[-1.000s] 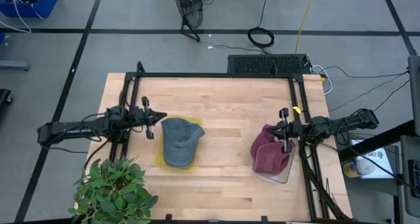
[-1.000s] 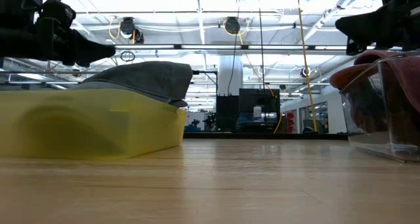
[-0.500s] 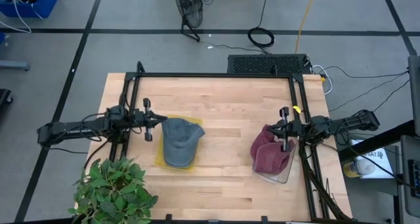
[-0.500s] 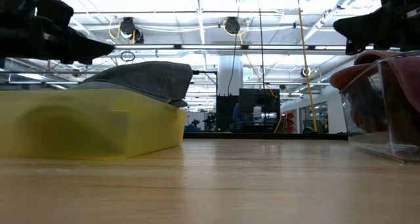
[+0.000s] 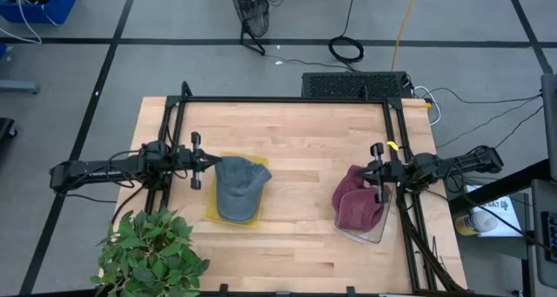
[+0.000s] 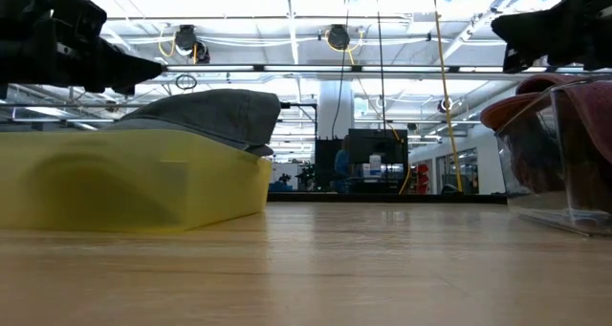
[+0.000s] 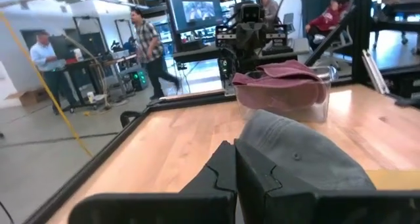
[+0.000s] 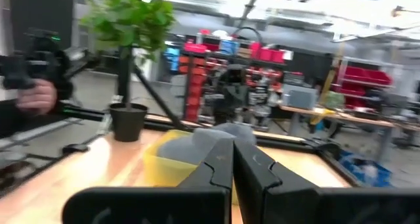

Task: Pick & Place hat
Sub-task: Return to Home Position

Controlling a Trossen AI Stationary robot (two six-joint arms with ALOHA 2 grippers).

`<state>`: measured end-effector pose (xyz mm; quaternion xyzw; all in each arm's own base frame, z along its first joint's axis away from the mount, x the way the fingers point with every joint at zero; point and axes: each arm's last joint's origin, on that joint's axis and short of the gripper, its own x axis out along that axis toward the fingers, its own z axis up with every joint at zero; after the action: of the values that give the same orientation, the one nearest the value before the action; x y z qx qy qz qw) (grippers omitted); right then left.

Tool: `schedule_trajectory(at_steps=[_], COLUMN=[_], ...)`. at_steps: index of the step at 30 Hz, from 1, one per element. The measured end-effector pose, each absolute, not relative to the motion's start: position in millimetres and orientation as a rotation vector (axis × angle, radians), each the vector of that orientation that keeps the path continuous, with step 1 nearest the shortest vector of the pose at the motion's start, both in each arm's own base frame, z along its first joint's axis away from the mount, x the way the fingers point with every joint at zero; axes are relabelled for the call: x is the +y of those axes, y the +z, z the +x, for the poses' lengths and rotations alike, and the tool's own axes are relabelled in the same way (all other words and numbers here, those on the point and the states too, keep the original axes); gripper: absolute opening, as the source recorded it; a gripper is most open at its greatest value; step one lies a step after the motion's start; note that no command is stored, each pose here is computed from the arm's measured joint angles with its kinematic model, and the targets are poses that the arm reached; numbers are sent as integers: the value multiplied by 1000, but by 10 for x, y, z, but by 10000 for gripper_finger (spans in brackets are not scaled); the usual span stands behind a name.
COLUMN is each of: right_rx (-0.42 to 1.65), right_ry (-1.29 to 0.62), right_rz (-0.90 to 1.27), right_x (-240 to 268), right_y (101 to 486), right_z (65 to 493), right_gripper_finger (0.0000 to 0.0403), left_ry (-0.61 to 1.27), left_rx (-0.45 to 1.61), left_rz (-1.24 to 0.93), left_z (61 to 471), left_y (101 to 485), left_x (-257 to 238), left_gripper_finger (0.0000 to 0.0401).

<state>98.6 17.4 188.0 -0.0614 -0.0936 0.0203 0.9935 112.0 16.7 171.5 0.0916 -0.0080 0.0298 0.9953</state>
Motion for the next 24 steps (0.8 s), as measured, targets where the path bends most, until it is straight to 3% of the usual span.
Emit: schedule_trajectory(at_steps=[8,24], right_rx=[-183,-183], right_ry=[-1,3], right_rz=[-109,-76], right_x=[161,161], right_y=[1879,1879], right_z=[987,987], right_gripper_finger=[0,0], left_ry=[59,59], left_rx=[-16,-16], left_rz=[156,155], left_z=[1120,1121], left_y=[1714,1714], left_x=[167,167], left_gripper_finger=[34,37])
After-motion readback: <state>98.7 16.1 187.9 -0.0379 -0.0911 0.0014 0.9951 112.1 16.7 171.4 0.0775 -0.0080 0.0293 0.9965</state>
